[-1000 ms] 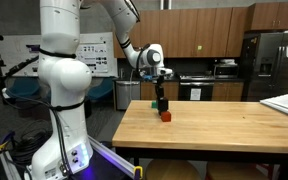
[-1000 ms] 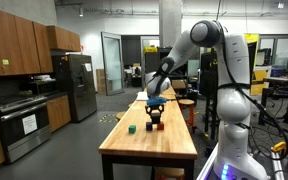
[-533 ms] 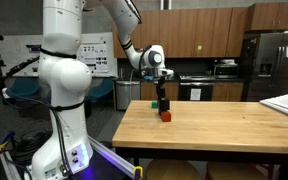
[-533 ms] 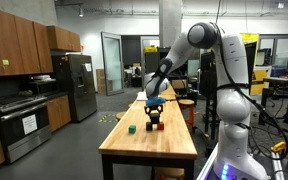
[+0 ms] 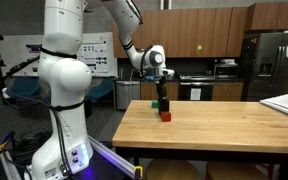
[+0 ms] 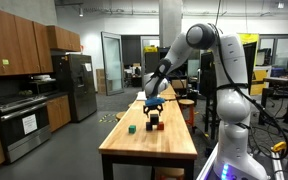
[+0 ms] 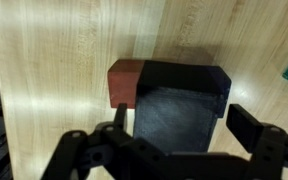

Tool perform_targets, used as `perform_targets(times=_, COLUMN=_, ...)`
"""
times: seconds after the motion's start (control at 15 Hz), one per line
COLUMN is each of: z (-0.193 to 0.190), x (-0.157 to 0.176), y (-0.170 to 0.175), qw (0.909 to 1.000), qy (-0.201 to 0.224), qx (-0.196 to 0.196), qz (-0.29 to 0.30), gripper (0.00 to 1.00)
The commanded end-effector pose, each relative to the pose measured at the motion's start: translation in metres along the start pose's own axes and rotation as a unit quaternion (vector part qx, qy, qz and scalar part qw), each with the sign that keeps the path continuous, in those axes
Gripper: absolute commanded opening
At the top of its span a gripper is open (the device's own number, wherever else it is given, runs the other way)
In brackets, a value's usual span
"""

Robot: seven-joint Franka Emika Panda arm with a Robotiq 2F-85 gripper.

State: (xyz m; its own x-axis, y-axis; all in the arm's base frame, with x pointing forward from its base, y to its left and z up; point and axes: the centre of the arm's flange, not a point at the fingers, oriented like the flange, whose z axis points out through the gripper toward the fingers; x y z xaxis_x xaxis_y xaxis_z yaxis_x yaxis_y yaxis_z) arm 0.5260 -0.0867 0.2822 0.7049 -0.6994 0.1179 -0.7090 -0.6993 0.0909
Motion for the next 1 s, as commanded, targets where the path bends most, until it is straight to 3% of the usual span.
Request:
perform_targets(times=0.0, z=0.0001, x=0.0, y=0.0, qw=1.0, qy=0.0, qx=0.0, qz=0.0, gripper=1.0)
perform_targets(times=0.93, z=0.0017, x=0.0016, y=-0.0015, qw=1.0, qy=0.0, qx=-0.001, qz=0.0, gripper=1.0)
